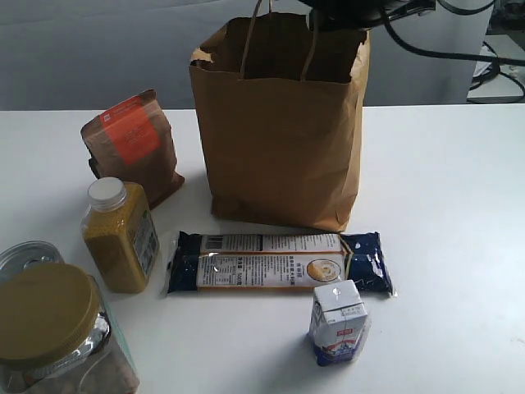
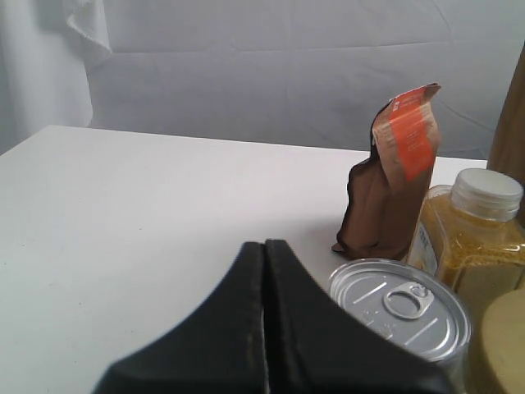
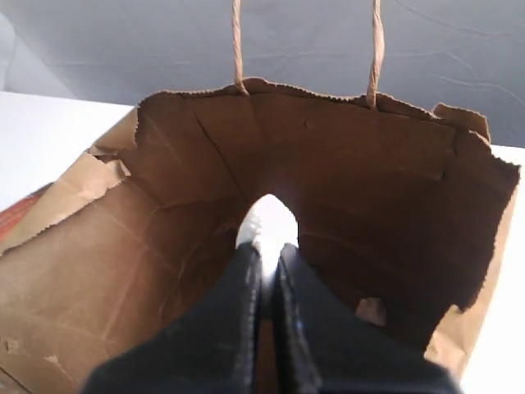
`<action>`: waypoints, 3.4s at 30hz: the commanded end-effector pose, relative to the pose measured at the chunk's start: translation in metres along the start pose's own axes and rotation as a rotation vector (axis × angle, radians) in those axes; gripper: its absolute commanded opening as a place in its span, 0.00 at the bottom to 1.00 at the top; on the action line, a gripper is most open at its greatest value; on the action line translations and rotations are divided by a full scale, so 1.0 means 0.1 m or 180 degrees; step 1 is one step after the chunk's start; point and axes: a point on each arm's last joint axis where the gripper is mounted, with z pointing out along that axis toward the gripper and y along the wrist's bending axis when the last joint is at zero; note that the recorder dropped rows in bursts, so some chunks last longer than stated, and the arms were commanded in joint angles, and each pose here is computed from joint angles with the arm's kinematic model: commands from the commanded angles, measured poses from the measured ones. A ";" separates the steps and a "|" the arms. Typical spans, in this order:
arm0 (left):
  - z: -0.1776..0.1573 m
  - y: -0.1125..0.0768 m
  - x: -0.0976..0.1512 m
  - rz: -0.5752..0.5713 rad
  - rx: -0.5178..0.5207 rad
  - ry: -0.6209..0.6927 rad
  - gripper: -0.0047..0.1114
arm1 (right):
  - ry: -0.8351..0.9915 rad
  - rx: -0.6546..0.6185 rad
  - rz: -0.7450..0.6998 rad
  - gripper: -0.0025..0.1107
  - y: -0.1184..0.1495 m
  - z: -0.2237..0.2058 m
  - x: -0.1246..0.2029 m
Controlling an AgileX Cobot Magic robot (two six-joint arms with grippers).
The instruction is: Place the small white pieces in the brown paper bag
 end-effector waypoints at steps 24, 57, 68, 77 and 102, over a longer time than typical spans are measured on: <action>0.00 0.00 0.01 -0.0038 0.0024 -0.0005 0.04 | -0.0229 0.0560 -0.0099 0.02 -0.22 -0.85 0.11; 0.00 0.00 0.01 -0.0038 0.0024 -0.0005 0.04 | -0.1302 0.0584 0.0366 0.02 -0.96 -2.55 2.57; 0.00 0.00 0.01 -0.0038 0.0025 -0.0012 0.04 | -0.2038 0.0128 0.0927 0.02 -0.97 -2.29 2.96; 0.00 0.00 0.01 -0.0038 0.0025 -0.0012 0.04 | -0.2114 0.0785 0.0132 0.02 -1.09 -1.89 3.24; 0.00 0.00 0.01 -0.0038 0.0025 -0.0012 0.04 | -0.2050 0.0945 -0.0308 0.02 -1.09 -1.89 3.24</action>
